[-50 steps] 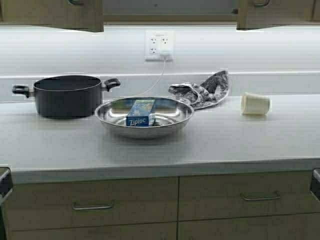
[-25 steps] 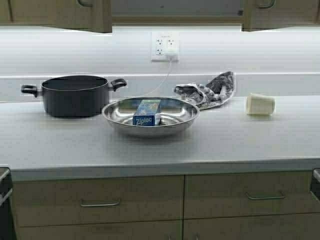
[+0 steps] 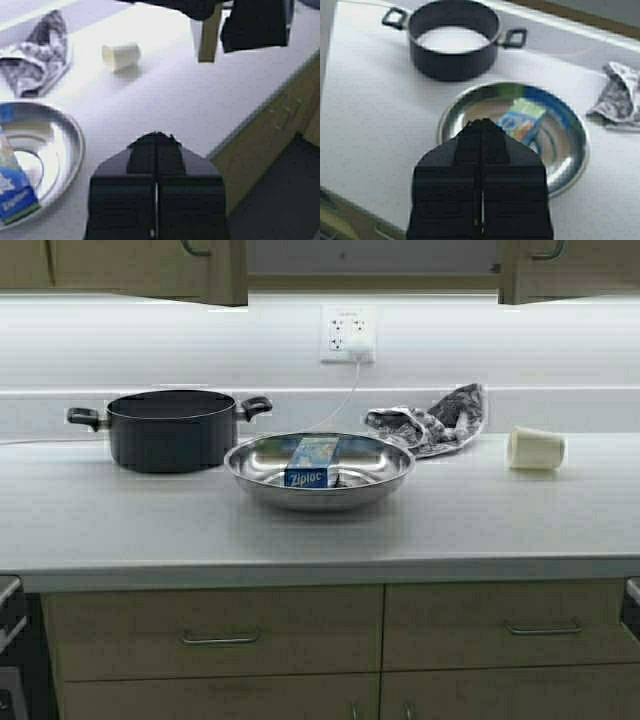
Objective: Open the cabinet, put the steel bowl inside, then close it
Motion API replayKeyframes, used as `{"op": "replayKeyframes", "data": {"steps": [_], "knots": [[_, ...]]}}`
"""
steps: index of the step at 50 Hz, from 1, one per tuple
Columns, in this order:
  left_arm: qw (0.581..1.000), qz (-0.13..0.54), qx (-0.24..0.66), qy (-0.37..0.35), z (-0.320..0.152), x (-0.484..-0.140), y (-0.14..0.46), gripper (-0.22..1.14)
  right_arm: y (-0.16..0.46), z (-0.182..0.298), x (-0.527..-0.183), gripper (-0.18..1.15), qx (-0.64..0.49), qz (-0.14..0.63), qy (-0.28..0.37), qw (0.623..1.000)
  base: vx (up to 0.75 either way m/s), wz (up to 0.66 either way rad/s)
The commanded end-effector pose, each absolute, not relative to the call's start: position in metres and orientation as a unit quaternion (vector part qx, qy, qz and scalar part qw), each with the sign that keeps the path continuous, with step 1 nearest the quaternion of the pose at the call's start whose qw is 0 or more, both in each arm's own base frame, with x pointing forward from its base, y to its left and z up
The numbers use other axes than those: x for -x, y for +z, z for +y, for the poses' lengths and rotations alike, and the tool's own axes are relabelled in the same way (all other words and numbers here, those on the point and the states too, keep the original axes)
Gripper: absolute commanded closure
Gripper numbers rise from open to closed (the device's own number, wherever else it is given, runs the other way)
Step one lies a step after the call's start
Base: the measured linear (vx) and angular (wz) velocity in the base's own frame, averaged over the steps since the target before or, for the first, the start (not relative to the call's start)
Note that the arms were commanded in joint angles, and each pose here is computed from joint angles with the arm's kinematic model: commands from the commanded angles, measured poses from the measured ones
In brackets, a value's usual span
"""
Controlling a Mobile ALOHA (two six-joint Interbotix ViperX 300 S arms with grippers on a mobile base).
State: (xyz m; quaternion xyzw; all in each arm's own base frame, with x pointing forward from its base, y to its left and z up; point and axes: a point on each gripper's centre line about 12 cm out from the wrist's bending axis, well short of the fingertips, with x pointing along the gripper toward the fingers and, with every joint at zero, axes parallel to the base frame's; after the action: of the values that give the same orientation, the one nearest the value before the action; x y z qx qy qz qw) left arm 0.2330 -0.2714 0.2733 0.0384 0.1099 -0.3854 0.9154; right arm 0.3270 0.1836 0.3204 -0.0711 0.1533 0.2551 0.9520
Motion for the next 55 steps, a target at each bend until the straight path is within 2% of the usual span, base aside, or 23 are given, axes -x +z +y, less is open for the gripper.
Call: {"op": "replayKeyframes", "data": {"steps": [1, 15, 26, 33, 44, 55], "knots": [[0.919, 0.092, -0.030, -0.383, -0.300, -0.255, 0.279, 0.88, 0.323, 0.177, -0.353, 0.91, 0.079, 0.144, 0.234, 0.958, -0.02, 0.03], [0.932, 0.089, -0.019, -0.352, -0.328, -0.311, 0.269, 0.88, 0.314, 0.175, -0.392, 0.91, 0.104, 0.149, 0.215, 0.960, 0.00, 0.00], [0.950, 0.083, -0.005, -0.302, -0.312, -0.362, 0.266, 0.88, 0.303, 0.178, -0.418, 0.91, 0.115, 0.161, 0.208, 0.958, 0.00, 0.00], [0.955, 0.096, 0.008, -0.281, -0.302, -0.382, 0.259, 0.88, 0.297, 0.166, -0.425, 0.91, 0.114, 0.169, 0.194, 0.960, 0.00, 0.00], [0.957, 0.108, 0.004, -0.270, -0.288, -0.382, 0.251, 0.88, 0.293, 0.136, -0.421, 0.91, 0.120, 0.189, 0.166, 0.960, 0.00, 0.00], [0.957, 0.115, -0.001, -0.265, -0.268, -0.362, 0.249, 0.88, 0.298, 0.110, -0.395, 0.91, 0.124, 0.187, 0.147, 0.963, 0.00, 0.00]]}}
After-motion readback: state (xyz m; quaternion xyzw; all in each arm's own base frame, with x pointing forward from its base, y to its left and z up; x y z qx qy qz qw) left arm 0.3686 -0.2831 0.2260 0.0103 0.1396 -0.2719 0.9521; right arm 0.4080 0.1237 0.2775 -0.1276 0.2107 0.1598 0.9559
